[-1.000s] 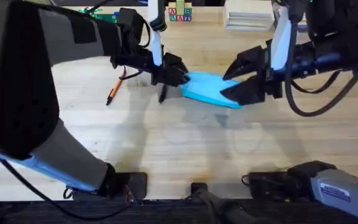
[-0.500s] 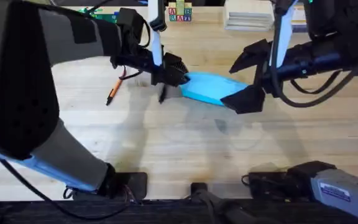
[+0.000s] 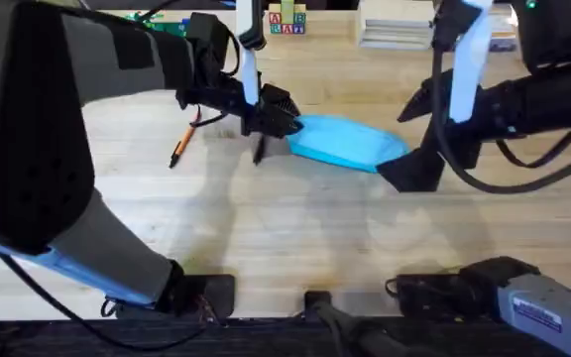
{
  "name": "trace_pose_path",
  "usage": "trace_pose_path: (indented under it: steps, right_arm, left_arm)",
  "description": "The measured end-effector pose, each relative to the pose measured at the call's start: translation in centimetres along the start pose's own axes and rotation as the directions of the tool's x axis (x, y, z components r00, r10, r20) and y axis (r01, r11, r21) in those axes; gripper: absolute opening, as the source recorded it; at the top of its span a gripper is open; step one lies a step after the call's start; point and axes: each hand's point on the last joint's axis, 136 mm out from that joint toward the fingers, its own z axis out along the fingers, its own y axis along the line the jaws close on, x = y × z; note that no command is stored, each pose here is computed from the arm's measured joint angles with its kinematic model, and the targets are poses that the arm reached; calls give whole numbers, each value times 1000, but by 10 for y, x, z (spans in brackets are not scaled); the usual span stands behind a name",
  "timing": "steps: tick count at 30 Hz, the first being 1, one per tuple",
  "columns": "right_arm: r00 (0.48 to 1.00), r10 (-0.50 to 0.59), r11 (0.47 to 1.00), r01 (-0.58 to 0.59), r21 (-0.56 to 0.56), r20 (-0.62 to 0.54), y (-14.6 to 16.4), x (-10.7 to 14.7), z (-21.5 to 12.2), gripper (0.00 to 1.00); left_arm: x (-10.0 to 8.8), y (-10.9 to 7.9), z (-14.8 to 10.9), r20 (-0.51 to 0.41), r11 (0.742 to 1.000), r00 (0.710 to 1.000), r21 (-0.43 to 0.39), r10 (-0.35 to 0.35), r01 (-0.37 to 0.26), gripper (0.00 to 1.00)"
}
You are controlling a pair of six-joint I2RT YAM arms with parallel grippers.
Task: Unzip the bag, pick up the pens from the table one at a time and place them inside, then zip the bag closed.
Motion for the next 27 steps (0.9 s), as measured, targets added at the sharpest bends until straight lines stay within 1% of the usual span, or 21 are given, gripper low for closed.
trace_pose_path:
  steps: [2,7,11,16,21,27]
  right_arm:
    - [999,21,1000,-20,16,-37,0,9,-3,997]
    - [985,117,992,-111,51,-126,0,34,-11,998]
    - [968,187,982,-178,66,-169,-1,49,-16,998]
    - [959,234,970,-218,106,-163,-9,54,-21,997]
    - [956,264,958,-244,149,-132,-15,57,-31,997]
    - [933,345,926,-319,203,-105,-27,67,-41,997]
  left_arm:
    - [0,0,0,0,1000,1000,0,0,0,42]
    - [0,0,0,0,1000,1000,0,0,0,42]
    - [0,0,0,0,1000,1000,0,0,0,42]
    - [0,0,0,0,1000,1000,0,0,0,42]
    - [0,0,0,0,1000,1000,0,0,0,42]
    - [0,0,0,0,1000,1000,0,0,0,42]
